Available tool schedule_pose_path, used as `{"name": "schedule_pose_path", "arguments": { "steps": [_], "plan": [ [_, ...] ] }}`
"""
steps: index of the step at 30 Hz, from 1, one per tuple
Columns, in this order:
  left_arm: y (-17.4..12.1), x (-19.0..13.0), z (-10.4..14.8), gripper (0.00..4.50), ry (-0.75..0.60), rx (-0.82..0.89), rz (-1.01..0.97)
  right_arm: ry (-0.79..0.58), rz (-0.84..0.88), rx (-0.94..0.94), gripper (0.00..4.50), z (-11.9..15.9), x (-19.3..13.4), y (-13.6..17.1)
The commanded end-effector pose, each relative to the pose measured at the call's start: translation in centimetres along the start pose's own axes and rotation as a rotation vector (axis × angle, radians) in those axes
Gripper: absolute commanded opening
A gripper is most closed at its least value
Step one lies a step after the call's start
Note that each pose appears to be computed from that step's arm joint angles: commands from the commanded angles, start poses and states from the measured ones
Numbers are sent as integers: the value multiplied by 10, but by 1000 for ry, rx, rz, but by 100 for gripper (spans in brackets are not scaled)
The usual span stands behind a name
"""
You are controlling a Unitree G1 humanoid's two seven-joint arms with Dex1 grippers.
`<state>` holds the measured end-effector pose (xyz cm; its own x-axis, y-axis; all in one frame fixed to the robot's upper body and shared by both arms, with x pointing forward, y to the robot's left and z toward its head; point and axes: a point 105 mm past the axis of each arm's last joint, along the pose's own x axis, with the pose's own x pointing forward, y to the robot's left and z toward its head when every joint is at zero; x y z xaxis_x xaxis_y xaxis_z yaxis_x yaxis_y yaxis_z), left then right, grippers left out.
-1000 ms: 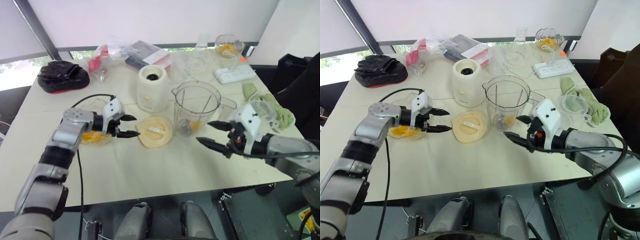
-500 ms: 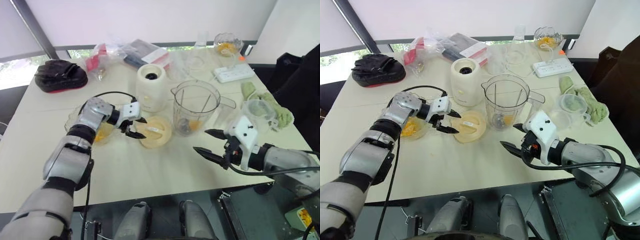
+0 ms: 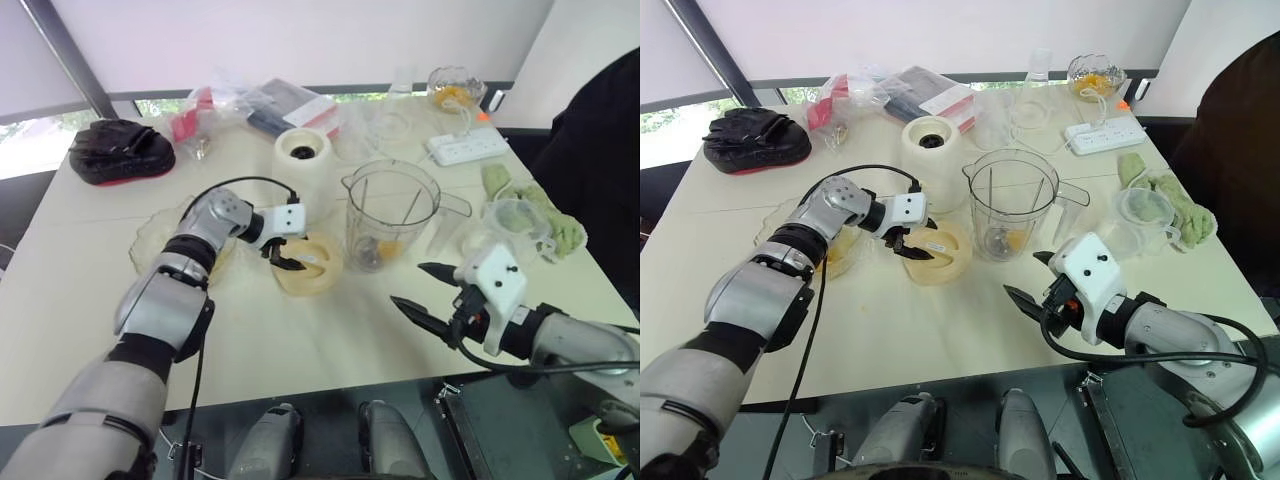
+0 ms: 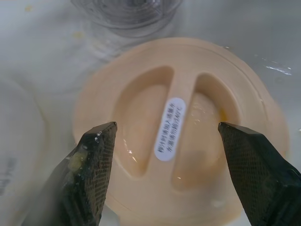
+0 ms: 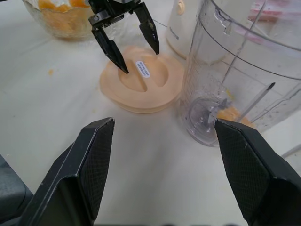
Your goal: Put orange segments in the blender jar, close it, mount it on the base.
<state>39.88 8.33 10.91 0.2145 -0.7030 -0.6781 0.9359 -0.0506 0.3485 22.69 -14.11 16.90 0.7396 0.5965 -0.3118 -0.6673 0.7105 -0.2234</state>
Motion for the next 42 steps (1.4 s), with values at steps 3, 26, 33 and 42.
{"name": "schedule_pose_path", "arguments": {
  "steps": [3,26,33,42],
  "plan": [
    [5,3,6,358,58,59,-2,-37,-39,-25,354,9,-5,5],
    [-1,29,0,24,145,-26,-1,-15,-192,-15,360,6,-20,-7],
    [12,8,14,24,15,-96,29,-33,-289,8,360,3,-21,-17],
    [11,-29,13,24,-220,-129,57,-75,-469,67,360,-15,-5,-41]
  ]
}}
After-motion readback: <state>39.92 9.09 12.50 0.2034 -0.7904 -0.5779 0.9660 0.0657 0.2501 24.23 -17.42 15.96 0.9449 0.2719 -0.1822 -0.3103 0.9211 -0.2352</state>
